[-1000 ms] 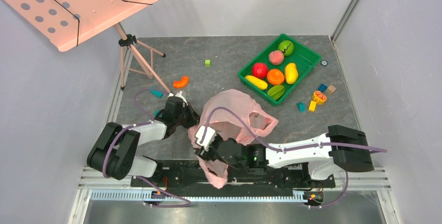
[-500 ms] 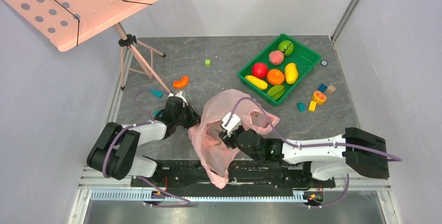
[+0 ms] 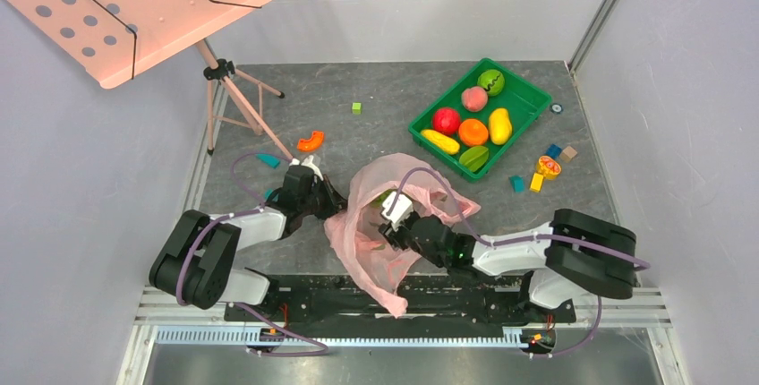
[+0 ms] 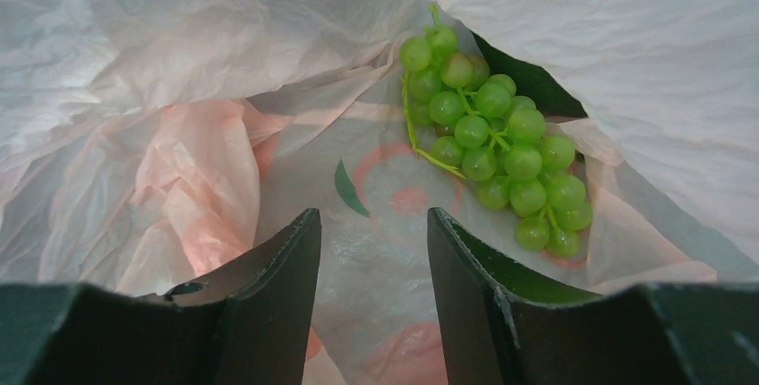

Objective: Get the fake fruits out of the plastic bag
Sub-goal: Take out the fake fruit from the plastic bag.

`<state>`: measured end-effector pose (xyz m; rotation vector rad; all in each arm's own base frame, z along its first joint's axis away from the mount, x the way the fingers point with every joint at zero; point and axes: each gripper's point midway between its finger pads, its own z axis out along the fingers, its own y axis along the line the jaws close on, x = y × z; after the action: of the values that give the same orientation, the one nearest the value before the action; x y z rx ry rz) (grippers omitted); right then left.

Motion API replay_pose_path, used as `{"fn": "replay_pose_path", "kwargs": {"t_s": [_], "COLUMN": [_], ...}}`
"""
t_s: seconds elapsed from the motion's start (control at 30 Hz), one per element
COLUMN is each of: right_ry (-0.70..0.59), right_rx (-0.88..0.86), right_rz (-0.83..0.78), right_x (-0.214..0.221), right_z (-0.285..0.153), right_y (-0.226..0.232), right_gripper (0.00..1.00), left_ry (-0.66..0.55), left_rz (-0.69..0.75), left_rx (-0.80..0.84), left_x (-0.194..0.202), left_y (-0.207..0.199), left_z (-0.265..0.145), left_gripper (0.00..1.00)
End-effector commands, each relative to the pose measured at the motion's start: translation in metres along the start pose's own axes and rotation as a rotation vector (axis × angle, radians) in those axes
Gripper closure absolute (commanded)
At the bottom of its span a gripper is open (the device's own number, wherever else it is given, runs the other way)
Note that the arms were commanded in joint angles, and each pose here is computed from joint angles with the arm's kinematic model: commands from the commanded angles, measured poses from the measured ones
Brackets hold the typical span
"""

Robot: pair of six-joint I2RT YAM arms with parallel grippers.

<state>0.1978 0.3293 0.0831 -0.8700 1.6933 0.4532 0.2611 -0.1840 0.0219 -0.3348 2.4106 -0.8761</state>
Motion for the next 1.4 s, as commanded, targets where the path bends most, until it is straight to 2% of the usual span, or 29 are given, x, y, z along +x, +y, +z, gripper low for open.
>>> {"fn": "replay_pose_path", "kwargs": {"t_s": [0.0, 0.67, 0.9, 1.1, 1.23, 1.37], "right_ry": [-0.086, 0.022, 0.088, 0.166, 0.202, 0.208], "right_rx": [-0.005, 0.034, 0.123, 0.130, 0.128, 0.135], "right_rz": [-0.020, -0.009, 0.003, 0.041, 0.066, 0.078], "right_x": [-0.030, -0.002, 0.020, 0.043, 0.057, 0.061], "right_z": [0.021, 0.082, 0.088, 0.094, 0.096, 0.093], "right_y": [0.002, -0.005, -0.017, -0.018, -0.016, -0.019], "right_gripper": [0.50, 0.48, 0.48, 0.49, 0.55, 0.74], "left_ry": [-0.015, -0.008, -0.012, -0.012, -0.009, -0.011], "left_rz": [0.024, 0.005, 0.006, 0.006, 0.006, 0.005], "left_rx": [0.057, 0.076, 0.075, 0.075, 0.074, 0.073], "left_x": [-0.003, 0.002, 0.001, 0.001, 0.002, 0.002], "left_y": [-0.010, -0.009, -0.009, -0.008, -0.008, -0.008], "left_z": [0.000, 0.003, 0.003, 0.002, 0.002, 0.002], "left_gripper": [0.98, 0.98, 0.98, 0.98, 0.98, 0.98]}}
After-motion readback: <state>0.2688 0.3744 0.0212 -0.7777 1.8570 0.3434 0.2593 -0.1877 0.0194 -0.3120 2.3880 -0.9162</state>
